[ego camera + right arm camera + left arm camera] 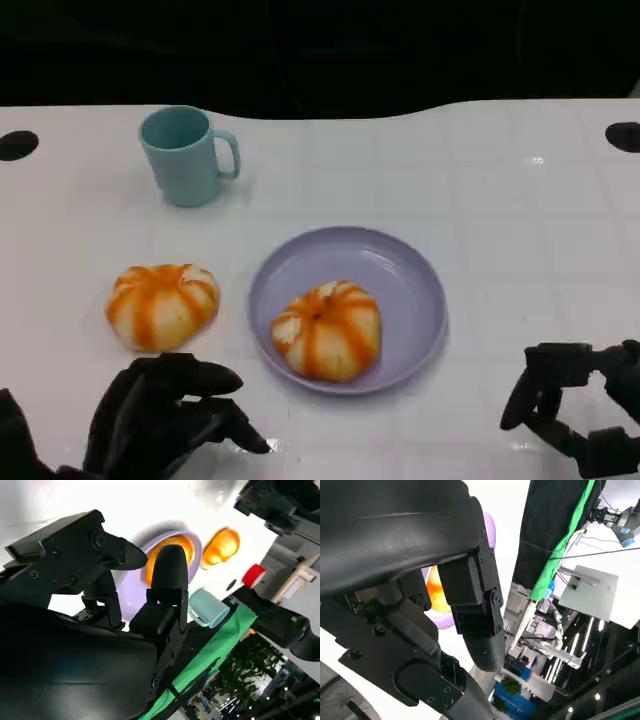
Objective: Grasp the bread from the table and place it into the plate.
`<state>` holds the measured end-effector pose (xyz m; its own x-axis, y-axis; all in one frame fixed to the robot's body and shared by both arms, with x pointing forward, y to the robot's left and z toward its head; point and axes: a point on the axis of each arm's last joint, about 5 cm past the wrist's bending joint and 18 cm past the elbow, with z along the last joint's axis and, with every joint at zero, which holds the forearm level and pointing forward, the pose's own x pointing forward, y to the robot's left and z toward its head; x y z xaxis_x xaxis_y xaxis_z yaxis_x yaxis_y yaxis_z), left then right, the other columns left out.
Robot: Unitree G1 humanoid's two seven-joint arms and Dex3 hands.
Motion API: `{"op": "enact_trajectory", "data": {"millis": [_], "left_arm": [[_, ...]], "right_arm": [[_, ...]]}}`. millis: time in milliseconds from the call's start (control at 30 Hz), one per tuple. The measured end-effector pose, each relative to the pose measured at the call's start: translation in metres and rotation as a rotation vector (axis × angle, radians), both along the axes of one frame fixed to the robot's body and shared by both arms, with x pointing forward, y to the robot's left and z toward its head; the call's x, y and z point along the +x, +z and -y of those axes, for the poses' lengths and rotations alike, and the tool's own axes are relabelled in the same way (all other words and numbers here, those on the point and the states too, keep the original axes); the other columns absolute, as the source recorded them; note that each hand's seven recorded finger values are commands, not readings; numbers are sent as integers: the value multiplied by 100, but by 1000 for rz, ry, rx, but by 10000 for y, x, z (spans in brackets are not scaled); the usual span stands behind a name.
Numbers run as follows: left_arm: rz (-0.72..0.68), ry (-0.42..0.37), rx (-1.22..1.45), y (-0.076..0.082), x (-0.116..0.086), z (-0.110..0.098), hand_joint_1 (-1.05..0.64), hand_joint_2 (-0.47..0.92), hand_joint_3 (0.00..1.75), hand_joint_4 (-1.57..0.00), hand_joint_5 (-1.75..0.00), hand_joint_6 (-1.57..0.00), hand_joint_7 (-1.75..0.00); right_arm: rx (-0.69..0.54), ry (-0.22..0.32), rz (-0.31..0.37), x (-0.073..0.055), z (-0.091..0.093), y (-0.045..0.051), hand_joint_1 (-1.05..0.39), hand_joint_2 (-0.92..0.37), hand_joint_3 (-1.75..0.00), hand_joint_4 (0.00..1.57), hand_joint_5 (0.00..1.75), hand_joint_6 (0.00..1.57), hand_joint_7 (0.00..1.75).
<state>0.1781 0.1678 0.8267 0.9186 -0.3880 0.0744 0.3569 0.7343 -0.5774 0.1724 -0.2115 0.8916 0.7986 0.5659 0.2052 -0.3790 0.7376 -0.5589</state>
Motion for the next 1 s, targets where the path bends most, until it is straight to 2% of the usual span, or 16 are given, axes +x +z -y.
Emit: {"op": "enact_trajectory", "data": {"millis": [133,300,1000], "left_arm": [[-1,0,0,-1,0,-1,-95,64,0,-157,-48,-156,0],[-3,1,0,-5,3,-4,-93,65,1,-157,-46,-156,0],[-5,-3,7,-28,8,-30,-93,66,0,-157,-46,-156,0]], "right_arm": [[-14,-17,21,-7,-11,-53,-9,-38,-122,75,162,77,124],[19,-20,65,30,-48,-86,-9,-35,-130,74,166,75,130],[31,18,83,72,-104,-171,-8,-32,-132,74,167,74,133]]}}
